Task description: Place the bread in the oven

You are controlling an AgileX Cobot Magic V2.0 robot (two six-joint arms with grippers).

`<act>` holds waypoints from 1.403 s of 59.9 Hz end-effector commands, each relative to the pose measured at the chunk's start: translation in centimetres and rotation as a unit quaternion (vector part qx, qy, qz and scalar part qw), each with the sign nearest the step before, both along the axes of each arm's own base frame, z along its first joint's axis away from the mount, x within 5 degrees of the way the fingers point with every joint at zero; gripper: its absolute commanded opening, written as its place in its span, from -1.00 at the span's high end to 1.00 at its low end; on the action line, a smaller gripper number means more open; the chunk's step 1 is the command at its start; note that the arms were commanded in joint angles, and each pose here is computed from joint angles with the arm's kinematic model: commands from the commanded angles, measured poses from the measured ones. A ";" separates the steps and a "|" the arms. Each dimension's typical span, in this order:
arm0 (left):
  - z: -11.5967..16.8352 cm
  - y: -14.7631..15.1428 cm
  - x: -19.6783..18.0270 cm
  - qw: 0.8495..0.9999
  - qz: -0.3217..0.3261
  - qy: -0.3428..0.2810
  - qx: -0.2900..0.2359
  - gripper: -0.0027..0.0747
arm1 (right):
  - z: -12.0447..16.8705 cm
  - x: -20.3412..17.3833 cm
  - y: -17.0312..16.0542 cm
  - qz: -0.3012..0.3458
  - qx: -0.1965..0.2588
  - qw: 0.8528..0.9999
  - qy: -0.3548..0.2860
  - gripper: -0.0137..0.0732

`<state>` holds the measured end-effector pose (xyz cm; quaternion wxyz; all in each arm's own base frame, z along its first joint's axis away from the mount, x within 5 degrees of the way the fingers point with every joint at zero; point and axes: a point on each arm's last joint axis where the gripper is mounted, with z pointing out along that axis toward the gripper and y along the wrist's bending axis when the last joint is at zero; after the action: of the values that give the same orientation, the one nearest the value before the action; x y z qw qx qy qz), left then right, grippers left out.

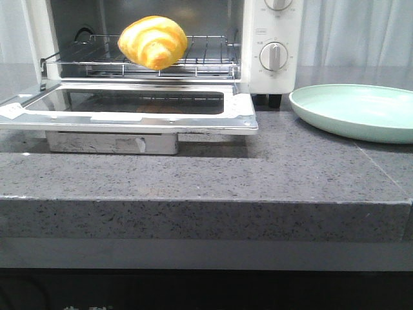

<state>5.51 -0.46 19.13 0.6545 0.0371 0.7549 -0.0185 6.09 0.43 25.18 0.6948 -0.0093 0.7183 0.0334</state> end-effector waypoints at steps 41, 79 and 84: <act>0.4 0.0 0.0 0.999 0.003 -0.038 -0.008 0.98 | -6.1 -0.6 0.0 -0.003 0.011 0.999 0.031 0.82; 0.4 0.0 0.0 0.999 0.003 -0.038 -0.008 0.98 | -6.1 -0.6 0.0 -0.003 0.011 0.999 0.031 0.82; 0.4 0.0 0.0 0.999 0.003 -0.038 -0.008 0.98 | -6.1 -0.6 0.0 -0.003 0.011 0.999 0.031 0.82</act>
<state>5.51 -0.46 19.11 0.6535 0.0372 0.7557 -0.0185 5.50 0.55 18.11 0.6351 -0.0022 0.7710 0.0457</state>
